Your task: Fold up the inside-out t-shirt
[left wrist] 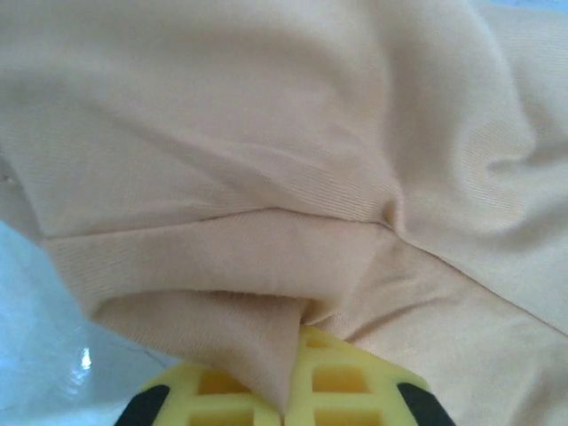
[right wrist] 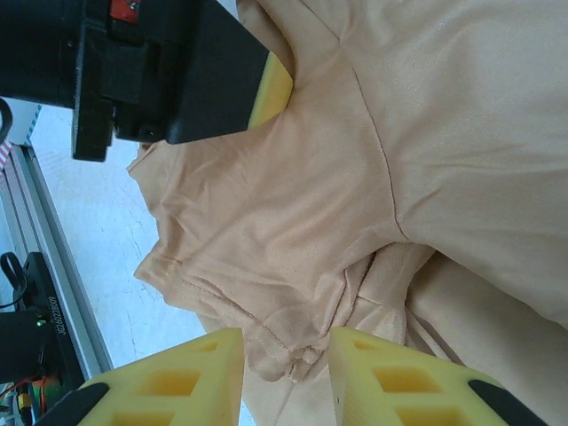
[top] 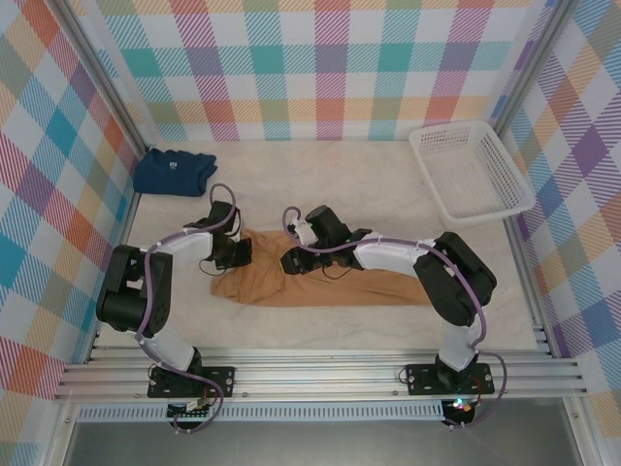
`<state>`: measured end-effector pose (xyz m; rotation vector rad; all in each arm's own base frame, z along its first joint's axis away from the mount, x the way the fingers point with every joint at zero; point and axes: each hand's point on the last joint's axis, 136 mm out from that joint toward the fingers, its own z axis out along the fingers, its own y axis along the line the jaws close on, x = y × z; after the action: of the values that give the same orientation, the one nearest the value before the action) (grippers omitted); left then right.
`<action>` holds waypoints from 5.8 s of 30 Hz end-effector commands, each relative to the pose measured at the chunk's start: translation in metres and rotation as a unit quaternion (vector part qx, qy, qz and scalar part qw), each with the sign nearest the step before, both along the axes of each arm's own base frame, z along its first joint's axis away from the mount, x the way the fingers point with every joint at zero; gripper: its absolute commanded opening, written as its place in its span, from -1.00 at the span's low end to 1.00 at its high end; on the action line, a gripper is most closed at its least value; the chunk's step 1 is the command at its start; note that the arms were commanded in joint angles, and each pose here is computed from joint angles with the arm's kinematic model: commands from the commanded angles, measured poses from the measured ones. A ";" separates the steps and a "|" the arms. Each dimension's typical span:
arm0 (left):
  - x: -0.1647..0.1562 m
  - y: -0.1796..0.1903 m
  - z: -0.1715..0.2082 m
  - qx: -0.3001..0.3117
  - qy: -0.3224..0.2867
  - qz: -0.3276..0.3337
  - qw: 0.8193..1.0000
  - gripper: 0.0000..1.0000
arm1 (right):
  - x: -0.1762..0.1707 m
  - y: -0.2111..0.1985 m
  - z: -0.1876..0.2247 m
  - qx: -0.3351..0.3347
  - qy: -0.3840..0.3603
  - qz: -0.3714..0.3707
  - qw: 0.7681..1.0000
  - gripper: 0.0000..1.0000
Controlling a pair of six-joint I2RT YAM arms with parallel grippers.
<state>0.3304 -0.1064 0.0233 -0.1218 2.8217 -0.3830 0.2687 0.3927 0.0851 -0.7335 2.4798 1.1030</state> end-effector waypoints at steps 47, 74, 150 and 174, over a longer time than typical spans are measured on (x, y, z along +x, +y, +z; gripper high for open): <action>-0.019 -0.176 0.101 0.212 0.027 -0.156 0.964 -1.00 | 0.019 -0.206 0.007 -0.110 0.004 -0.229 0.967 -0.30; -0.016 -0.197 0.135 -0.078 -0.061 -0.112 0.989 0.44 | -0.011 -0.199 0.023 -0.049 -0.034 -0.240 0.969 -0.09; -0.008 -0.093 0.032 -0.070 0.008 -0.031 0.997 0.31 | -0.038 -0.150 -0.028 -0.058 0.149 -0.171 0.972 0.10; -0.087 -0.172 0.099 -0.128 -0.072 -0.168 0.975 0.39 | 0.083 -0.226 0.005 -0.237 -0.008 -0.224 0.945 -0.19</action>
<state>0.2129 -0.2758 0.0784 0.3113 2.8150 -0.8184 0.3590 0.1775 0.0743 -0.1934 2.7377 0.4127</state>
